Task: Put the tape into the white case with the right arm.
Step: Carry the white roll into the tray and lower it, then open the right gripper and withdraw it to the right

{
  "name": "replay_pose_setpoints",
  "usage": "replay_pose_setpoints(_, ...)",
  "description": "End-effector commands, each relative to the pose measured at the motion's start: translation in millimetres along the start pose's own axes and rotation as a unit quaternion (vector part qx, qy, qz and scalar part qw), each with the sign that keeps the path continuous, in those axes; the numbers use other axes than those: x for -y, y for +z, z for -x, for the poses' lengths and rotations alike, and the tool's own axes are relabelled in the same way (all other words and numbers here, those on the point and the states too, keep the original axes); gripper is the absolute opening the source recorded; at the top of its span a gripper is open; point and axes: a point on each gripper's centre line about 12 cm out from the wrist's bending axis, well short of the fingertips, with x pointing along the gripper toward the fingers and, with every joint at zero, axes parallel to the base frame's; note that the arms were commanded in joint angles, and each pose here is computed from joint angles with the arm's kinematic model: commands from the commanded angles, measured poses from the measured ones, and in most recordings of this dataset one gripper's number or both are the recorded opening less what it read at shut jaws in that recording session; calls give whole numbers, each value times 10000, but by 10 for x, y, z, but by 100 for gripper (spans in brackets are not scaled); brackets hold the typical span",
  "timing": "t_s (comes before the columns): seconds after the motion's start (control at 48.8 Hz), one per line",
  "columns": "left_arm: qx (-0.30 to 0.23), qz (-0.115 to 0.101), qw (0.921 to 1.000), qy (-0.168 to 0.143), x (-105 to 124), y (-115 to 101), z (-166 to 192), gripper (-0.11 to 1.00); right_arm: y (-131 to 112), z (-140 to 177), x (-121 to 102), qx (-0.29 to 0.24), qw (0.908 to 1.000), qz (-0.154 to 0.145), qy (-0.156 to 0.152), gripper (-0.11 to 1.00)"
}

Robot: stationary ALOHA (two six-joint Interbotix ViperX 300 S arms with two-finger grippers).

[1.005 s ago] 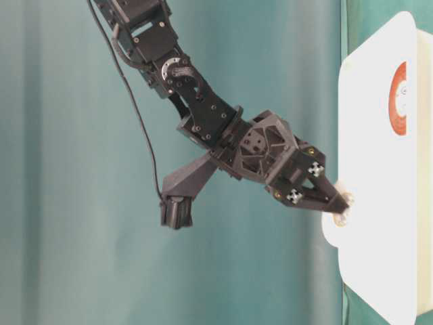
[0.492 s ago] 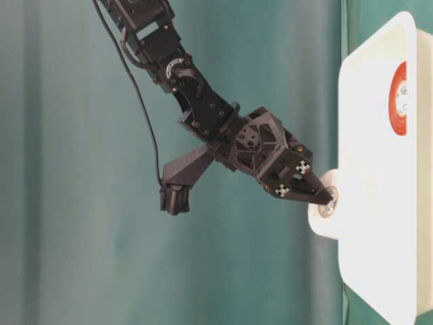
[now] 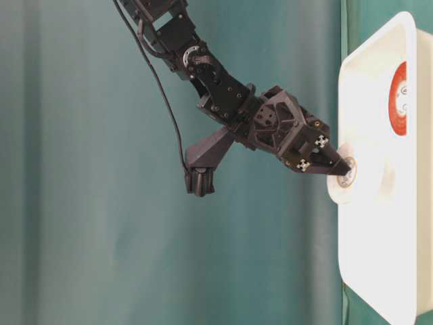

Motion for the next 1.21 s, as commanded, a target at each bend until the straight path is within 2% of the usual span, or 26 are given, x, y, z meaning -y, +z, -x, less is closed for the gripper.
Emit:
replay_pose_setpoints(0.0,62,1,10000,6,0,47,-4,0,174,176,-15,304,9995,-7,43,2)
replay_pose_setpoints(0.287,62,1,10000,6,0,47,-4,0,165,170,7,319,9994,123,-3,3)
replay_pose_setpoints(0.369,62,1,10000,6,0,47,-4,0,137,162,21,289,9994,186,-32,18)
replay_pose_setpoints(0.431,54,1,10000,6,0,45,-5,0,117,162,18,271,9994,231,-39,34)
replay_pose_setpoints(0.492,62,9,10000,6,0,47,-4,0,106,160,20,258,9993,254,-46,54)
replay_pose_setpoints(0.533,54,1,10000,6,0,45,-5,0,95,158,23,230,9994,255,-57,62)
replay_pose_setpoints(0.636,54,9,10000,6,0,45,-5,0,55,160,32,152,9995,264,-83,58)
replay_pose_setpoints(0.82,54,11,10000,14,-2,45,-5,0,-52,303,73,26,9995,280,-146,58)
replay_pose_setpoints(0.964,54,9,10000,6,0,45,-5,0,-230,537,114,-39,9995,275,-164,58)
replay_pose_setpoints(1.189,54,9,10000,6,0,45,-5,0,-641,900,174,-87,9995,269,-125,58)
